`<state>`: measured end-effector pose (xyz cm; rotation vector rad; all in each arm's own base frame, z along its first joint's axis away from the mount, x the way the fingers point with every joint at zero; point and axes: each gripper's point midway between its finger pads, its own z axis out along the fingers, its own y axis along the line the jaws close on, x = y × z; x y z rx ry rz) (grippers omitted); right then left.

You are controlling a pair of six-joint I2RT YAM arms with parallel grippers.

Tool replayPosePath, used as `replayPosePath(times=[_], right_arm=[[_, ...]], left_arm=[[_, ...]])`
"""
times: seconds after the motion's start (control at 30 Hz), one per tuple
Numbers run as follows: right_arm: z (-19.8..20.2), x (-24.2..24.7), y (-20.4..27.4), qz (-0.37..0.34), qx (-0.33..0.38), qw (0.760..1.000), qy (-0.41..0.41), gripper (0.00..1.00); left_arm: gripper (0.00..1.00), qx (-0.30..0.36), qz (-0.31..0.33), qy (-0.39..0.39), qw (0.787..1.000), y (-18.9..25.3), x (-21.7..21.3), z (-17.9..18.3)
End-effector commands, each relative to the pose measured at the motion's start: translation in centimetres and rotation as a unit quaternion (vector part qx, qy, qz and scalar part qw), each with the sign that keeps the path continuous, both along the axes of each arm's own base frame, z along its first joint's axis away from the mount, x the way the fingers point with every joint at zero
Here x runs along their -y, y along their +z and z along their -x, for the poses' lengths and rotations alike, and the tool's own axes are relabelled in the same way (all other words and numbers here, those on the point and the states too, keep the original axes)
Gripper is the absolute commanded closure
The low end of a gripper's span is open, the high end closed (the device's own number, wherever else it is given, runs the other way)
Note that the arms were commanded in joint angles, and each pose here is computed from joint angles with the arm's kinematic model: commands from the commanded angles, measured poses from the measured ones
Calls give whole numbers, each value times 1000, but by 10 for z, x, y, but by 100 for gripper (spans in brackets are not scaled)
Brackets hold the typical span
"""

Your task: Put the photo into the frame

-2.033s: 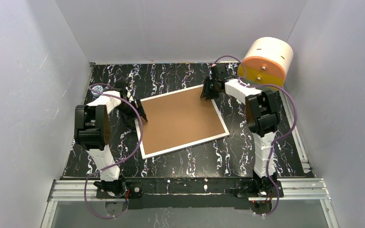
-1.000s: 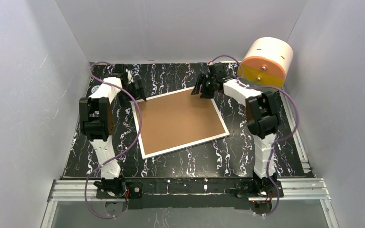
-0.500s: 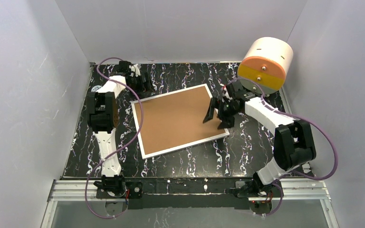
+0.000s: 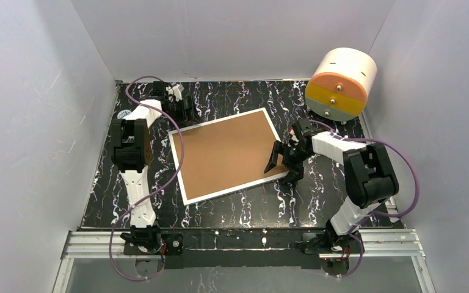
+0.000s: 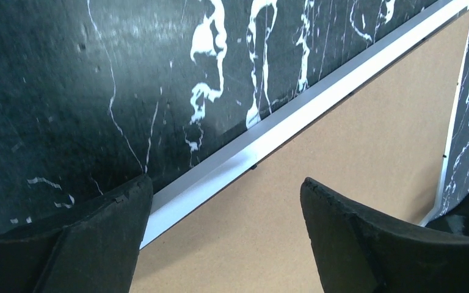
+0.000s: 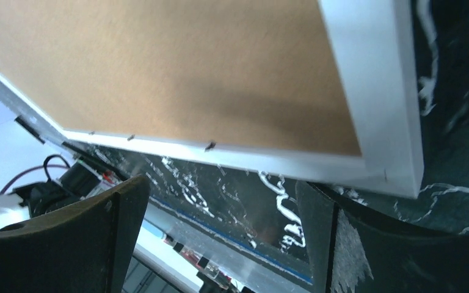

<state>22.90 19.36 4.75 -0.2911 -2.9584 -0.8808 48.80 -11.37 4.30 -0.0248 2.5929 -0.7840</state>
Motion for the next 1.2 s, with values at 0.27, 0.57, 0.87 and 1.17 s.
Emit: replayPosePath(times=[0.27, 0.57, 0.87, 1.17], right_arm=[[-82, 12, -11, 37, 87, 994, -58, 4], [-154, 37, -14, 3, 139, 985, -98, 12], [-193, 24, -26, -34, 168, 982, -79, 20], [-213, 46, -22, 43, 201, 974, -93, 13]], left_arm=[[22, -95, -14, 29, 995, 6, -6, 92], [37, -159, 3, 26, 987, 2, -1, 178], [49, -205, 37, 15, 978, 10, 28, 242], [25, -190, -45, 10, 981, 17, 10, 254]])
